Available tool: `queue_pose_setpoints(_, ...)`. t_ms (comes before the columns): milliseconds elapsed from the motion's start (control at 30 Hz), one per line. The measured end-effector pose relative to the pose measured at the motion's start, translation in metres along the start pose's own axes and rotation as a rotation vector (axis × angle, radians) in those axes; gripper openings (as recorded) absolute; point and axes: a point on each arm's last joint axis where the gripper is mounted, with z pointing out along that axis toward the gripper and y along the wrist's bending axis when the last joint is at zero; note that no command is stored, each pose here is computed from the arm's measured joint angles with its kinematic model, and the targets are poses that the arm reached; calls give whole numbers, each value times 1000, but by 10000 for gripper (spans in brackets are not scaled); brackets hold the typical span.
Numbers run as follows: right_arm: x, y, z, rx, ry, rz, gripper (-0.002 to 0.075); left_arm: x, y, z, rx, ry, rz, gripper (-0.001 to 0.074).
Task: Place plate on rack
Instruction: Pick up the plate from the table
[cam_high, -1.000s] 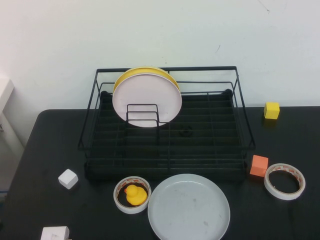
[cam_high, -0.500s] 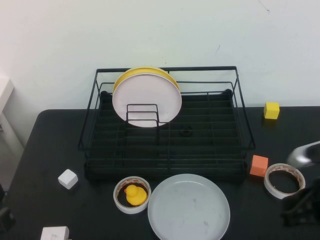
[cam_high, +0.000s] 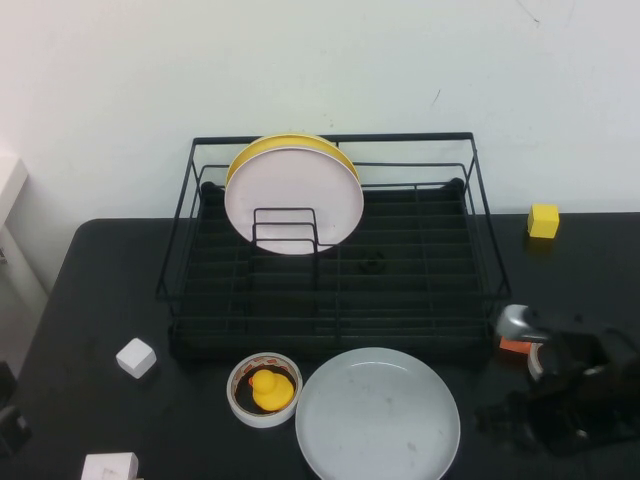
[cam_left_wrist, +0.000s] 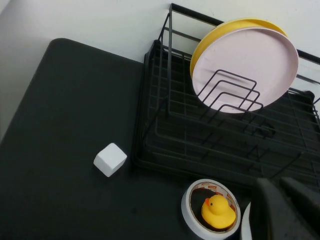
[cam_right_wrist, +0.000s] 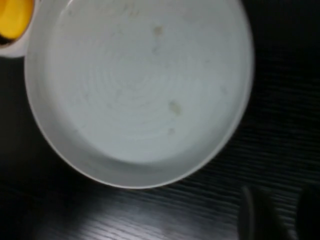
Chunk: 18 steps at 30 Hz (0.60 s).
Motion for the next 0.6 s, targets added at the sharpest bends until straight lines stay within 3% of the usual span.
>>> queue_pose_setpoints(200,-17,7,33,-48,98,38,403,0,0,0,3,5,-11,-1)
queue_pose_setpoints(267,-21,7,45,-52,119,49,448,1,-1,0,6,9,-19,-1)
queue_pose_setpoints(467,-28,3,74,-42,156,67,470,1,-1,0,8,10,-26,-1)
queue_pose_setpoints(600,-30,0,91,-40,185,55,417,1,-1,0,8,10,-28,-1)
